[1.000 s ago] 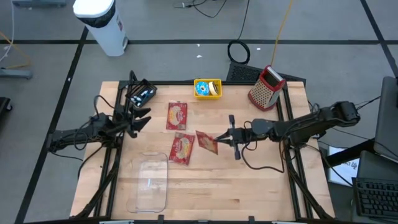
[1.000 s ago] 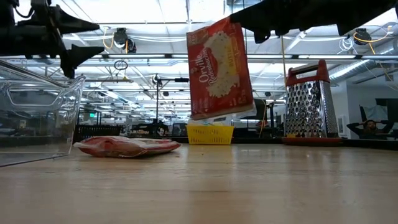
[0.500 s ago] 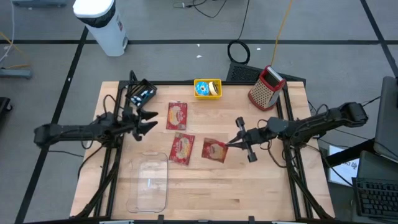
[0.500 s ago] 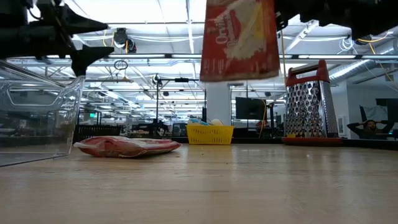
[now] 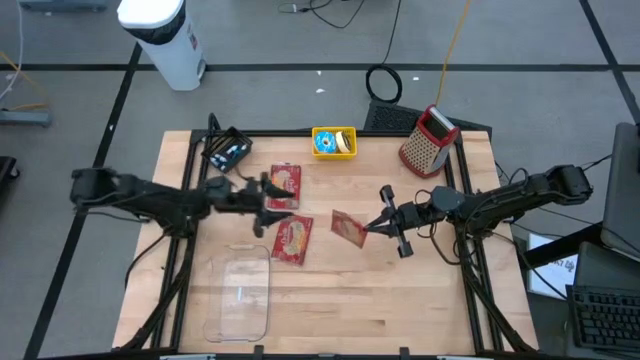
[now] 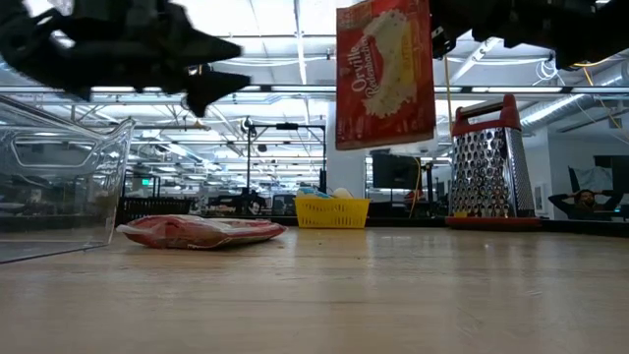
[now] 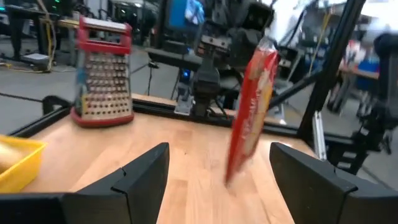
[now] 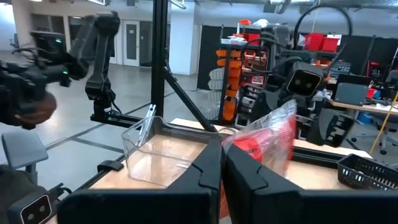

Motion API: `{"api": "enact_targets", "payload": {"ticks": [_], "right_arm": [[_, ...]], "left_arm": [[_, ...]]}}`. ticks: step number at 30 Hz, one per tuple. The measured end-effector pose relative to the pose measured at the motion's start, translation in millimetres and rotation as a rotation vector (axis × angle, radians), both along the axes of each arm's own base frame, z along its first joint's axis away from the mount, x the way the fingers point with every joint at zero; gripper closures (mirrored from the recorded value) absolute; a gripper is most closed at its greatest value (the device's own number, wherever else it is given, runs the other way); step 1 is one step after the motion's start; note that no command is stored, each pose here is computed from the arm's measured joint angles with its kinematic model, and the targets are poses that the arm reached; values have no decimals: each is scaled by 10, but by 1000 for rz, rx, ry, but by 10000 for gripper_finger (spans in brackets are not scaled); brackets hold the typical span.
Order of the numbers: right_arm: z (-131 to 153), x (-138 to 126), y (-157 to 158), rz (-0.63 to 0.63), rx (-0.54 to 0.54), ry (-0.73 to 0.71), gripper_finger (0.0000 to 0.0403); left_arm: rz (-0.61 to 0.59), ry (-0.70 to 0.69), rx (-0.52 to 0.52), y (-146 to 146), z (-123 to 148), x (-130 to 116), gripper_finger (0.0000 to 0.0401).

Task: Pick & Place Food Item
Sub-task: Put the middle right red popcorn bag into the transparent bin

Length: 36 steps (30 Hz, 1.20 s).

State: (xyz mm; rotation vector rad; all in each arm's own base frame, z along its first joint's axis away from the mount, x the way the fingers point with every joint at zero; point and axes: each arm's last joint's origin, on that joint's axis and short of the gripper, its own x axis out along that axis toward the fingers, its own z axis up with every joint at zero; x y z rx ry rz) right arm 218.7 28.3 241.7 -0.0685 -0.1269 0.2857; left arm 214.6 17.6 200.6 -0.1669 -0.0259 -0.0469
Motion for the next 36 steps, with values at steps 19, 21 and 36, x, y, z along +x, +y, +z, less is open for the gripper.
{"api": "enact_targets", "payload": {"ticks": [19, 21, 36], "right_arm": [[6, -11, 55, 73, -5, -8, 403], [4, -11, 55, 73, -6, -6, 403], [1, -11, 55, 74, -6, -4, 403]], "left_arm": [[-339, -31, 118, -261, 280, 1299, 121], [-339, -34, 115, -261, 288, 1338, 121], [-284, -61, 125, -231, 350, 1353, 213]]}}
